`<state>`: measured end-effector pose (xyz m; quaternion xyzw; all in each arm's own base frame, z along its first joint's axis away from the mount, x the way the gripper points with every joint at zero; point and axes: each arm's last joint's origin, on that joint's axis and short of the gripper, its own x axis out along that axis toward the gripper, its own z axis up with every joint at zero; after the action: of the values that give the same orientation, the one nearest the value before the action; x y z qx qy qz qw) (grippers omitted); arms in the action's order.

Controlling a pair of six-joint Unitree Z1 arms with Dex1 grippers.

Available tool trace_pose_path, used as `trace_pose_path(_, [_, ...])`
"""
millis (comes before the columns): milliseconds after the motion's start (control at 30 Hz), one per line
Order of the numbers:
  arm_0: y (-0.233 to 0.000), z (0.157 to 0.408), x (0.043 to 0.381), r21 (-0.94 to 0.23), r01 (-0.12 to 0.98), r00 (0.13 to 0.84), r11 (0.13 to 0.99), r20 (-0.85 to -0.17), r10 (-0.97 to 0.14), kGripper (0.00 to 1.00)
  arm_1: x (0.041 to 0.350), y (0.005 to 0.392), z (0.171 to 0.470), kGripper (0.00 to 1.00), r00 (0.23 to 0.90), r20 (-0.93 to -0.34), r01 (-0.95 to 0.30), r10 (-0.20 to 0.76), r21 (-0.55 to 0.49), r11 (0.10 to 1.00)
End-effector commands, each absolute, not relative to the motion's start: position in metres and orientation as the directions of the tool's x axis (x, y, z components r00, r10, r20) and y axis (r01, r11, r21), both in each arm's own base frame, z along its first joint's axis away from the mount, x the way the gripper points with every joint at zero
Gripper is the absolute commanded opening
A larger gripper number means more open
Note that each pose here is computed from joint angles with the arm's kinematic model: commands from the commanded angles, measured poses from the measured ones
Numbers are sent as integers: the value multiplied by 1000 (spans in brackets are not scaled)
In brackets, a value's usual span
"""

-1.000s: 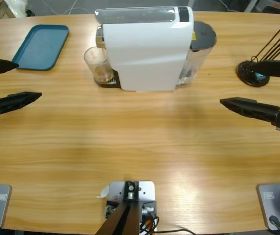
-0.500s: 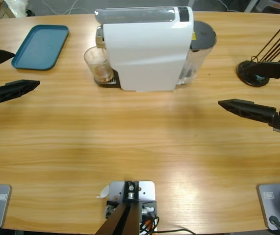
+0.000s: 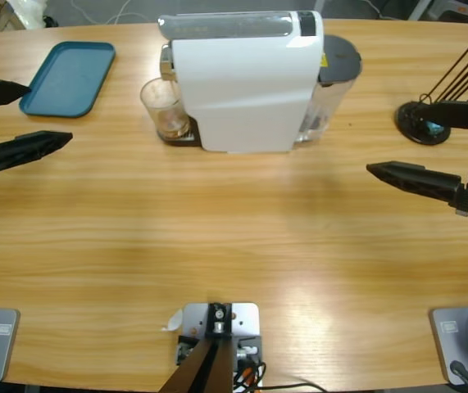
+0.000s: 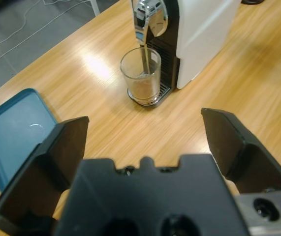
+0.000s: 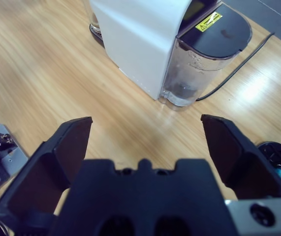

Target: Pour coffee

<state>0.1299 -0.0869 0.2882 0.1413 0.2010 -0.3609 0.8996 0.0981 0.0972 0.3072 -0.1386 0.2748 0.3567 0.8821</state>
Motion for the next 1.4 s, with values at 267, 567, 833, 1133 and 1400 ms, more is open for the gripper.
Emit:
trace_pose_path(267, [-87,273,130,84,719,627,690,-508,-591,1000,102,101,291,1000,574,-642,-702,509,-65,709])
trace_pose_path(567, [-89,270,134,80,720,620,689,-520,-587,1000,102,102,291,1000,574,-643,-702,507,-67,709])
trace_pose_path(833, [-92,268,138,78,720,618,690,-524,-586,1000,103,102,290,1000,575,-646,-700,502,-70,711])
trace_pose_path(1133, [-97,268,145,76,724,614,686,-526,-589,1000,103,103,289,1000,573,-649,-700,500,-70,711])
trace_pose_path(1400, [-127,259,195,132,776,577,617,-544,-609,1000,104,103,289,1000,568,-658,-699,494,-68,712])
